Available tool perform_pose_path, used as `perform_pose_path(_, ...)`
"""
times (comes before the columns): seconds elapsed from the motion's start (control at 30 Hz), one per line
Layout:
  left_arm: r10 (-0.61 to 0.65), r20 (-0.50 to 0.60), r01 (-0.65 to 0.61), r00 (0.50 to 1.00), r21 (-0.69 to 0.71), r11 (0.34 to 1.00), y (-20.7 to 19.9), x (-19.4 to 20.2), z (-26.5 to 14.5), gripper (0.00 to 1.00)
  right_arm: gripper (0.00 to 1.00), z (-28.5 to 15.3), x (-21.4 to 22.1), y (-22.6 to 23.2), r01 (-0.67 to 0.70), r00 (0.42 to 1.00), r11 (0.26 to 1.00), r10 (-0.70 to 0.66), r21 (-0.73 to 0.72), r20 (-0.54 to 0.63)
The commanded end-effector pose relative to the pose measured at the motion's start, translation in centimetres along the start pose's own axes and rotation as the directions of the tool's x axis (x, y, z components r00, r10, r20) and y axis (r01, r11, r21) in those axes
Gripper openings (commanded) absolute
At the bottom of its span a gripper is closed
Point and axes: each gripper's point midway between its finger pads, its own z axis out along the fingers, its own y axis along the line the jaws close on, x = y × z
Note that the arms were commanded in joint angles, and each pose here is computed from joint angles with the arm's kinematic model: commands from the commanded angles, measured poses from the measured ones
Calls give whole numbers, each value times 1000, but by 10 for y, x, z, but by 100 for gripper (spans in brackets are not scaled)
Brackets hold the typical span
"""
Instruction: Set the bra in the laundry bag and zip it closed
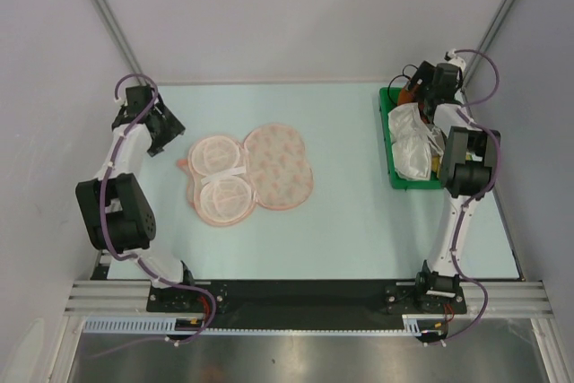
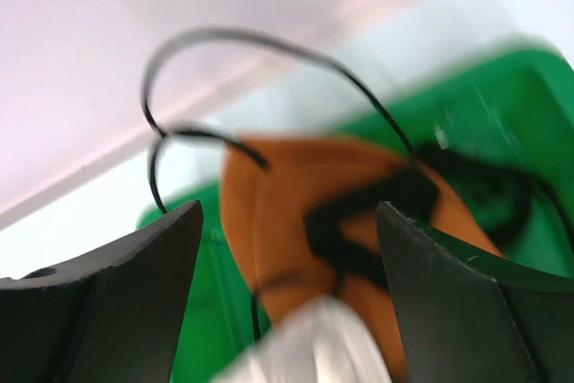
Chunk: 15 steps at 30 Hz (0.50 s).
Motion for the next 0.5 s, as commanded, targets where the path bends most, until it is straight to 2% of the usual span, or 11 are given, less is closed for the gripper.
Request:
perform_pose_path(0.0,27,9,-26,1000,-17,1000,1,-7,-15,78,84,25,-41,39,132,985,986,-119,-103,128)
perform_pose_path(0.07,26,53,-26,998,13,1000,-4,-13,-30,78,83,31,-49,51,195,970,975,-176,-108,166)
perform_pose_path(0.17,61,52,-65,997,72,995,-20,0,-43,77,81,45,-46,55,247,958,964,-227,-100,174)
perform_pose_path(0.37,143,68,-154,987,200,968,-59,29,-79,76,70,67,-21,61,320,942,942,-304,-105,140)
perform_pose_path(0.47,177,68,-189,982,261,947,-75,42,-97,75,70,72,-18,69,337,937,935,-320,-115,143)
